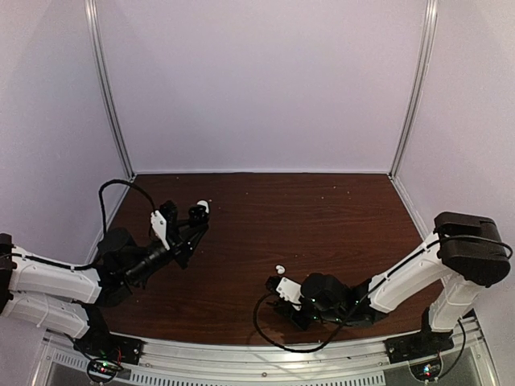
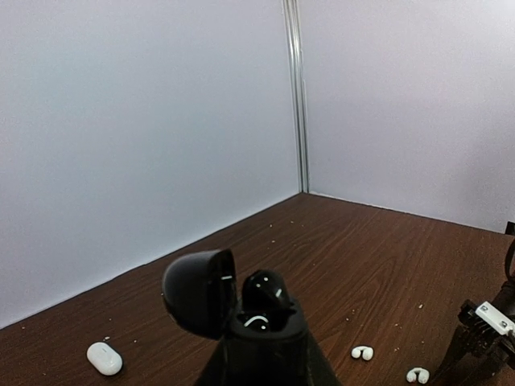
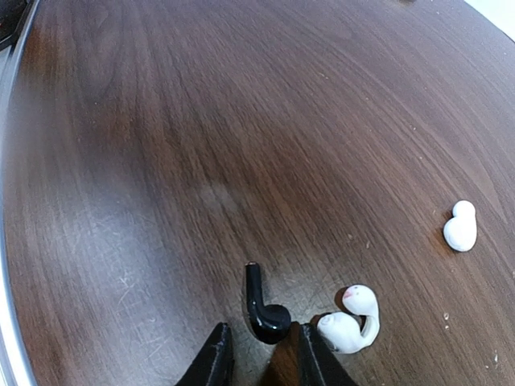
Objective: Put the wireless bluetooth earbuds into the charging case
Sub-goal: Pick up the left earbud from the corner of the board.
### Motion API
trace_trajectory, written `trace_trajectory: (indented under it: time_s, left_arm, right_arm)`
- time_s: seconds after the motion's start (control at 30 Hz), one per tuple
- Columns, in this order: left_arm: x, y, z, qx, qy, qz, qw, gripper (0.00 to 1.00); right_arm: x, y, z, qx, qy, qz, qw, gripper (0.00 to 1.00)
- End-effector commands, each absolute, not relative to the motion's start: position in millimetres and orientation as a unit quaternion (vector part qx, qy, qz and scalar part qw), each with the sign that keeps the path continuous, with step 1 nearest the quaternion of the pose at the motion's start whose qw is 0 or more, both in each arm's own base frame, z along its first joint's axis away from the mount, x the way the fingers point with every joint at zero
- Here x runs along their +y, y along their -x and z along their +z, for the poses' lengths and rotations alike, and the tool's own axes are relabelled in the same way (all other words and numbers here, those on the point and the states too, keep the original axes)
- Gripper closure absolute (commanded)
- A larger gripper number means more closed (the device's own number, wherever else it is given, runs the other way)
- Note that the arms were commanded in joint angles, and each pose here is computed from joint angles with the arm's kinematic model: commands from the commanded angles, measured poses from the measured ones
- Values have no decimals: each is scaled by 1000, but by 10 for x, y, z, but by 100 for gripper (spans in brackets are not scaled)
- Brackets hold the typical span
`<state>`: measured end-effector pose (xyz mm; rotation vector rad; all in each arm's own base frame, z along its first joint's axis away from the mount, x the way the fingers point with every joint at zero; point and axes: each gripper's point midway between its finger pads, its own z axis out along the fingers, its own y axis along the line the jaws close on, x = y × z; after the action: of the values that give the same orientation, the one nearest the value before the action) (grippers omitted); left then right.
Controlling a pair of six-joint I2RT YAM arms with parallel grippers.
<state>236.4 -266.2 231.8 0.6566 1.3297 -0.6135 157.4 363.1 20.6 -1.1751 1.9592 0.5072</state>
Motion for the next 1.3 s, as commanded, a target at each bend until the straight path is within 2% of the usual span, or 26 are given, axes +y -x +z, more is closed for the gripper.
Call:
trace_trajectory:
  time_s: [0.0,0.2,0.6,0.93,1.27]
  left_arm:
    - [-2611,-2346,2481,571,-285,-276,719,96]
    - [-2616,-2349,2477,570,-286,-276,719,96]
    - [-2642,-2357,2461,572,-291,-276,716,96]
    - [-2767,-2310,2294,567,-343,-266,700,97]
    - [-2866,-2095,2141,511,-435,-239,702,97]
  right_arm:
    - [3539,-1591,57,774,472,170,386,72]
    - [3555,-1589,0,769,480,167,386,72]
    - [3491,-1573,27,770,487,158,381,82]
    - [3698,-1607,741,748,501,175,398,87]
    - [3836,-1596,1512,747,509,231,360,88]
